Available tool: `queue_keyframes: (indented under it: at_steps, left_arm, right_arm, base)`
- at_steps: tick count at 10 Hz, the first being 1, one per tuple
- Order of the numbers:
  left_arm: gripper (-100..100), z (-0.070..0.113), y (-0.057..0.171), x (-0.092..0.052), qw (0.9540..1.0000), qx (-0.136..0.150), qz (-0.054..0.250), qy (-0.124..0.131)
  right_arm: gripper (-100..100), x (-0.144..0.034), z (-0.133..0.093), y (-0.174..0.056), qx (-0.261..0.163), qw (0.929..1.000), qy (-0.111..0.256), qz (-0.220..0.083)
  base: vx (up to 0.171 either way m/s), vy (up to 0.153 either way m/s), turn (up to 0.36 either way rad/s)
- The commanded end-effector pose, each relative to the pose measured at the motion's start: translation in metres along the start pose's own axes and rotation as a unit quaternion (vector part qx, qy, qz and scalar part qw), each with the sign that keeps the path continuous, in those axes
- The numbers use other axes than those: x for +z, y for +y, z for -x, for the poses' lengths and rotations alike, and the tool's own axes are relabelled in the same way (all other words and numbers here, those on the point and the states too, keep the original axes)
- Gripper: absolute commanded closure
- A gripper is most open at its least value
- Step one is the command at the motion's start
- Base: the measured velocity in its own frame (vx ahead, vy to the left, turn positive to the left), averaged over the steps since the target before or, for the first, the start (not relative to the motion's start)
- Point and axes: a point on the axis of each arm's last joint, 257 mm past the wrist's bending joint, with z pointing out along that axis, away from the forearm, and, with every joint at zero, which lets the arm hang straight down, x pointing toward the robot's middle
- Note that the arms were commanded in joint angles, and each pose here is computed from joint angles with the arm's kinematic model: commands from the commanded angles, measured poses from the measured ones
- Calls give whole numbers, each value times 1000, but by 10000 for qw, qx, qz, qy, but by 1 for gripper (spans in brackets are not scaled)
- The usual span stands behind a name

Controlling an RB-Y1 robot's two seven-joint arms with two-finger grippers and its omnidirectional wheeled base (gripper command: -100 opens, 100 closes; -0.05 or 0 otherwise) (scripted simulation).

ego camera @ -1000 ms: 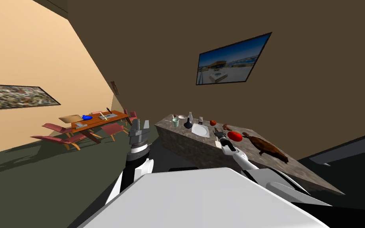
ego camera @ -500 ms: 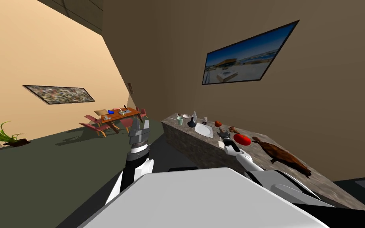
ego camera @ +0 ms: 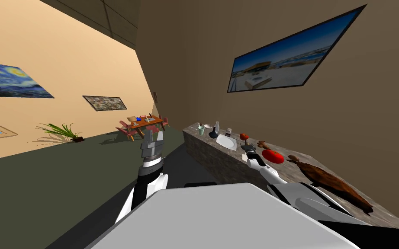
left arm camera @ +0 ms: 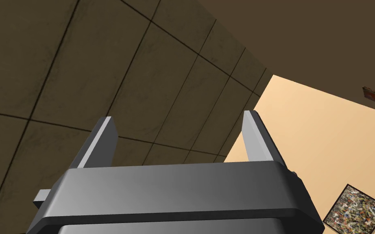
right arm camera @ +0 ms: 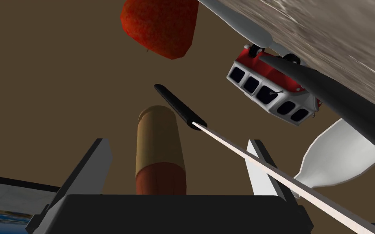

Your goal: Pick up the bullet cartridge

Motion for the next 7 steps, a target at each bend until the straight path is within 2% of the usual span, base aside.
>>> queue_keyframes:
  at_steps: [1,3,4,5,7]
  left_arm:
    - [0,0,0,0,10000,0,0,0]
    - [0,0,0,0,10000,1,1,0]
    - [0,0,0,0,10000,1,1,0]
    - [0,0,0,0,10000,0,0,0]
    - [0,0,0,0,10000,1,1,0]
  right_arm:
    - [-100,-2,-2,-7,12,9999,57,-95]
    - [-100,-2,-5,-12,172,9996,109,-211]
    - [-100,-3,-14,-31,1,9992,241,-332]
    - [-100,-3,-15,-33,40,9989,269,-386]
    - [-100,-4,-19,-40,179,9979,336,-516]
  base:
    - [-70,-8,174]
    - [-6,8,-8]
    - [-94,7,391]
    - [-136,-8,458]
    - [-52,-6,6]
